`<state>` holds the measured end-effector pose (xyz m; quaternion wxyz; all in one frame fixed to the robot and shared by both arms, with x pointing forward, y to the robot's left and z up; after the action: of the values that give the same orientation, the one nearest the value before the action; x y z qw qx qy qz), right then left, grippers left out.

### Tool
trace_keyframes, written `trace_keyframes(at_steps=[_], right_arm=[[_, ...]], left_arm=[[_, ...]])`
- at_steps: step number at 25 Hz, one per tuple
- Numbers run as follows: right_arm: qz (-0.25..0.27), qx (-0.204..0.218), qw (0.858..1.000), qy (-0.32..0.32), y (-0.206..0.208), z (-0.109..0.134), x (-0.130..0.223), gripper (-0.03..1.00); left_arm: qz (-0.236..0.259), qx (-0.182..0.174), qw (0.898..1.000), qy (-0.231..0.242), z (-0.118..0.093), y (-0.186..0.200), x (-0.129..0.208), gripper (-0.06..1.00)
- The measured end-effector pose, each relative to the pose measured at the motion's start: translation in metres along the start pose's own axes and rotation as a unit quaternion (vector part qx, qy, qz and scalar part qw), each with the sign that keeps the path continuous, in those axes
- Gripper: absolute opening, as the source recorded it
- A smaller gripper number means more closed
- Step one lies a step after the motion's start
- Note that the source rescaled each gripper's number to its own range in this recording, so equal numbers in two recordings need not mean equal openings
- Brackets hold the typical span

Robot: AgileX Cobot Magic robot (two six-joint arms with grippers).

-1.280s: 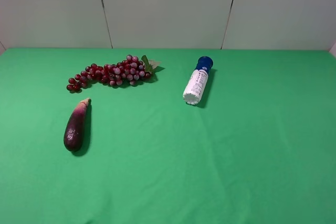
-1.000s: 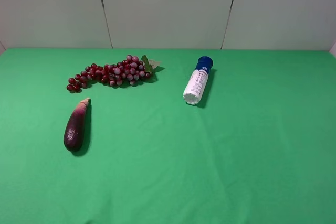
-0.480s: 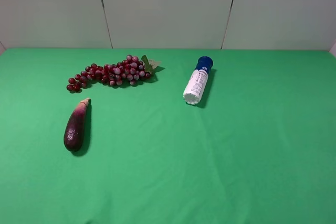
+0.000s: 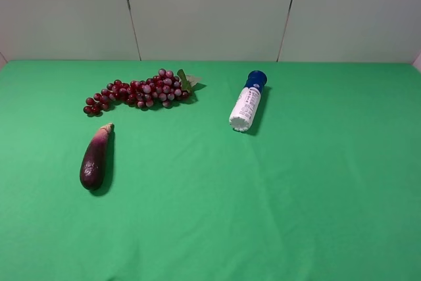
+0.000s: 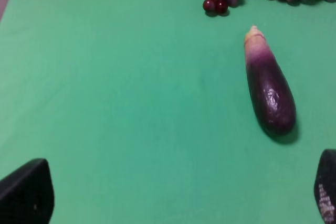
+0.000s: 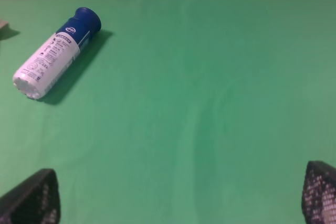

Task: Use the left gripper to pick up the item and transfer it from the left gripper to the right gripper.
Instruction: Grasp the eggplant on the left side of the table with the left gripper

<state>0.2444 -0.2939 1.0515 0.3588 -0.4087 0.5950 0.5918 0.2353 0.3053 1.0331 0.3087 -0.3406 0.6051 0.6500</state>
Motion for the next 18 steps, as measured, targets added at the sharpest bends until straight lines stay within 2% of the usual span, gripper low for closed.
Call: trace_keyframes(at_steps=[7,11,18], right_arm=[[0.0,0.0,1.0,0.0,0.0,0.0,0.0,1.0],[0.0,0.0,1.0,0.0,0.0,0.0,0.0,1.0],[0.0,0.0,1.0,0.0,0.0,0.0,0.0,1.0]], left_arm=[[0.052,-0.003,0.999,0.0,0.001,0.009,-0.022,1.0],[0.095,-0.004,0.995,0.005,0.002,0.001,-0.041,1.0],[0.19,0.009,0.982,0.015,-0.002,-0.033,-0.063,1.0]])
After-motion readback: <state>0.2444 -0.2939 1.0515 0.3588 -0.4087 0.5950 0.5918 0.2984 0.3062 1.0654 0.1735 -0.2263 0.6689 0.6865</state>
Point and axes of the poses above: a point on each arm's last joint axis where the gripper is mounted, y pointing back along that axis away from the gripper, z along the wrist's bending axis when the last joint is at zero, x = y × z, the point moved 1 cm from there along -y, pointing out along that axis toward the gripper, and after that the axes turned 1 degree about y, right-handed, at the moved point
